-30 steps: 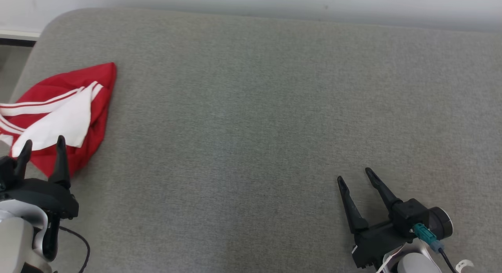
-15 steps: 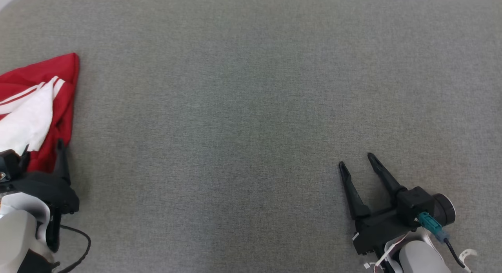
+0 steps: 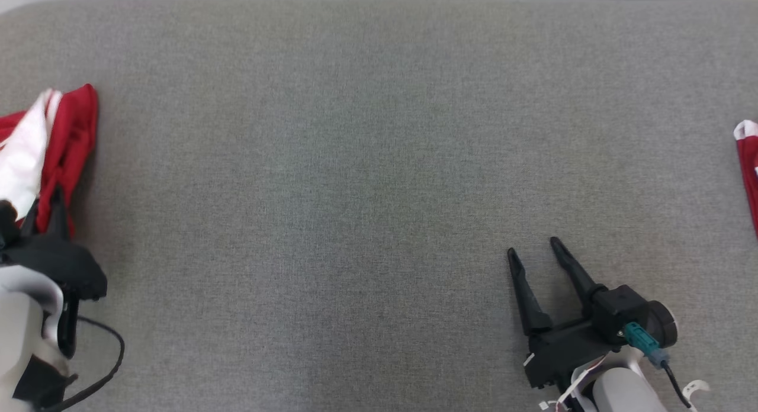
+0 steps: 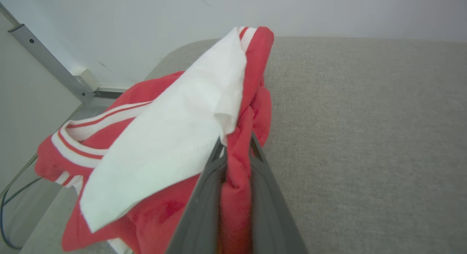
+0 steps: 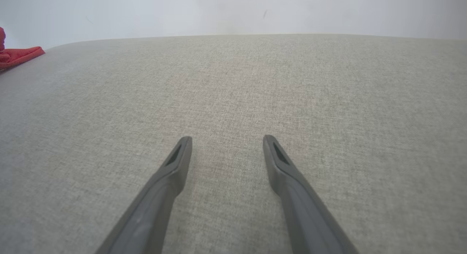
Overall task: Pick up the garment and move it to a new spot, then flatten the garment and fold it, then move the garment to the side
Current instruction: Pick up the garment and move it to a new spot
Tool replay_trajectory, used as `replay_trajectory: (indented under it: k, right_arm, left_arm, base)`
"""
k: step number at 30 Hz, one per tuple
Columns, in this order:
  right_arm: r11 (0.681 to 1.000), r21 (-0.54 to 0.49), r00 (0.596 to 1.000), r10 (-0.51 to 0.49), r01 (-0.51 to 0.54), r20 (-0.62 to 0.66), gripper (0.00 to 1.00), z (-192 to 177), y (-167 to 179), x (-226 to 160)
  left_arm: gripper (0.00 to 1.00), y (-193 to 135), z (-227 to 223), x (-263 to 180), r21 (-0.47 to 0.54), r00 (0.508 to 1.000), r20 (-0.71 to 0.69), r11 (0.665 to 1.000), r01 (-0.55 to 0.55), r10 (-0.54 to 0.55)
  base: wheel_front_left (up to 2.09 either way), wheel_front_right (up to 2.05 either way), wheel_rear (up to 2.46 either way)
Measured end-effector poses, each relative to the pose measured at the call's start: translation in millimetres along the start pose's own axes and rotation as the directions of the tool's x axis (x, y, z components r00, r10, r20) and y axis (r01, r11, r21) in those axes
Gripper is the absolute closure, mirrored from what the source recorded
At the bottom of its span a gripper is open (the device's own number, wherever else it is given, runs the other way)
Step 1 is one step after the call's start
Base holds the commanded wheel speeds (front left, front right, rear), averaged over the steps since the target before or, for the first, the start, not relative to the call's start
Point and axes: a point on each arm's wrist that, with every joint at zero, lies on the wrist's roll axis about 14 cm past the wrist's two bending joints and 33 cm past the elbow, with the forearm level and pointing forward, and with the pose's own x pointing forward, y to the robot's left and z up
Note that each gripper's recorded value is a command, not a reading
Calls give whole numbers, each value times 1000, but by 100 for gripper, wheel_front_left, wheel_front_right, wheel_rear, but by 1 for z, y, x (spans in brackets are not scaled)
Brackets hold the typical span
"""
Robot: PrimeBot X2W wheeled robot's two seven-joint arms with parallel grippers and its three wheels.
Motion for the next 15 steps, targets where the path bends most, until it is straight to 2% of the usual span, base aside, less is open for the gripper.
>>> replay_trajectory:
  k: [6,8,15]
  right_arm:
    - [999,32,999,-8,7,31,0,12,9,-5]
    - [999,40,999,-16,14,39,0,16,10,-8]
    - [995,64,995,-78,74,65,0,26,-2,-25]
  left_arm:
    - [100,-35,55,1,64,981,152,992,110,-118]
    - [100,-56,67,-1,106,965,185,980,166,-184]
    - [100,-149,85,-12,128,887,250,922,366,-388]
  base:
    - [0,0,0]
    - [0,0,0]
    - [0,0,0]
